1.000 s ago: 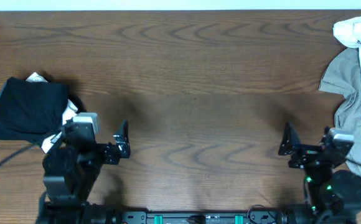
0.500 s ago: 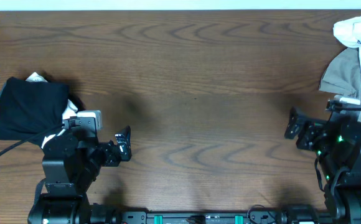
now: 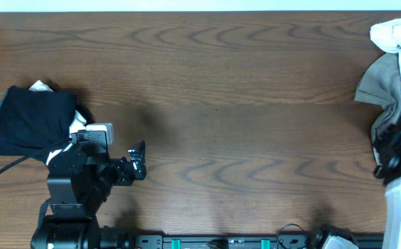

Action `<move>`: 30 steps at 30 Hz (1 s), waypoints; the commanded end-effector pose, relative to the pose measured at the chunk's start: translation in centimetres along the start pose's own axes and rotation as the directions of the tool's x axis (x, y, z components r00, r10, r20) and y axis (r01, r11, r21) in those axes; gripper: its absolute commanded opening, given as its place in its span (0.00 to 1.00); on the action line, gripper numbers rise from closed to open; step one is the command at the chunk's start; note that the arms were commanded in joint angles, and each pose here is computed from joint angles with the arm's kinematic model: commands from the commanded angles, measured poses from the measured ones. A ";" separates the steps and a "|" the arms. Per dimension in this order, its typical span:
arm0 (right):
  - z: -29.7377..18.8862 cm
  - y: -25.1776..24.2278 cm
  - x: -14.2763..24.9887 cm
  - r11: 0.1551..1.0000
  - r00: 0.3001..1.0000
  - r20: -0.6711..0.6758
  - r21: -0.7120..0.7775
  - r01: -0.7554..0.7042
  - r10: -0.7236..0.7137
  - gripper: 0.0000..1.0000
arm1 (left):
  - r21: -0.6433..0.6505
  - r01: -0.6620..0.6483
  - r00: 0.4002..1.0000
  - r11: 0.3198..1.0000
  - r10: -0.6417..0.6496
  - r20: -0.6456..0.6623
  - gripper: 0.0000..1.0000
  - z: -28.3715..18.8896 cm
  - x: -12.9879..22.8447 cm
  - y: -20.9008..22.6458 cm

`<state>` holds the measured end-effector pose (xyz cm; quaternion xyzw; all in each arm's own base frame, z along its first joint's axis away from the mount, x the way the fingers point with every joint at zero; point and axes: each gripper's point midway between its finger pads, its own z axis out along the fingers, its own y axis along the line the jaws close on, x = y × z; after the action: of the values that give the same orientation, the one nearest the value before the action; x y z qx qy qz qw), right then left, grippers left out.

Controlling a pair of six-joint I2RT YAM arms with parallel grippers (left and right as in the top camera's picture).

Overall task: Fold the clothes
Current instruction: 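Reach the right gripper into the clothes pile and grasp the white t-shirt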

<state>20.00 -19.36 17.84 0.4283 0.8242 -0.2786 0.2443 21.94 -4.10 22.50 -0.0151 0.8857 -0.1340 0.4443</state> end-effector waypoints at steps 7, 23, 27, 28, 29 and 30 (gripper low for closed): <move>8.4 -3.9 4.0 0.975 0.935 -0.301 0.170 -0.144 0.190 0.91 | 0.013 0.002 1.000 1.000 -0.003 0.014 0.98 -0.4 -0.5 -0.4; 15.7 -3.1 4.9 0.987 0.916 -0.370 0.094 -0.127 0.153 0.86 | 0.013 0.003 1.000 1.000 -0.003 0.012 0.98 -0.4 -0.5 -0.4; 16.8 -2.5 4.7 0.991 0.923 -0.361 0.067 -0.115 0.132 0.83 | 0.013 0.003 1.000 1.000 -0.003 0.012 0.98 -0.4 -0.5 -0.4; 17.1 -2.4 4.8 0.992 0.923 -0.365 0.064 -0.105 0.121 0.83 | 0.013 0.003 1.000 1.000 -0.003 0.012 0.98 -0.4 -0.5 -0.4; 17.3 -2.4 5.0 0.993 0.922 -0.370 0.063 -0.098 0.115 0.82 | 0.013 0.003 1.000 1.000 -0.003 0.012 0.98 -0.4 -0.5 -0.4; 17.6 -2.3 5.1 0.994 0.922 -0.373 0.061 -0.092 0.108 0.82 | 0.013 0.003 1.000 1.000 -0.003 0.012 0.98 -0.4 -0.5 -0.4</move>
<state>18.29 -28.92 3.10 0.5347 0.8154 -0.1999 0.0964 21.89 -4.09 22.44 -0.0171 0.8864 -0.1346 0.4425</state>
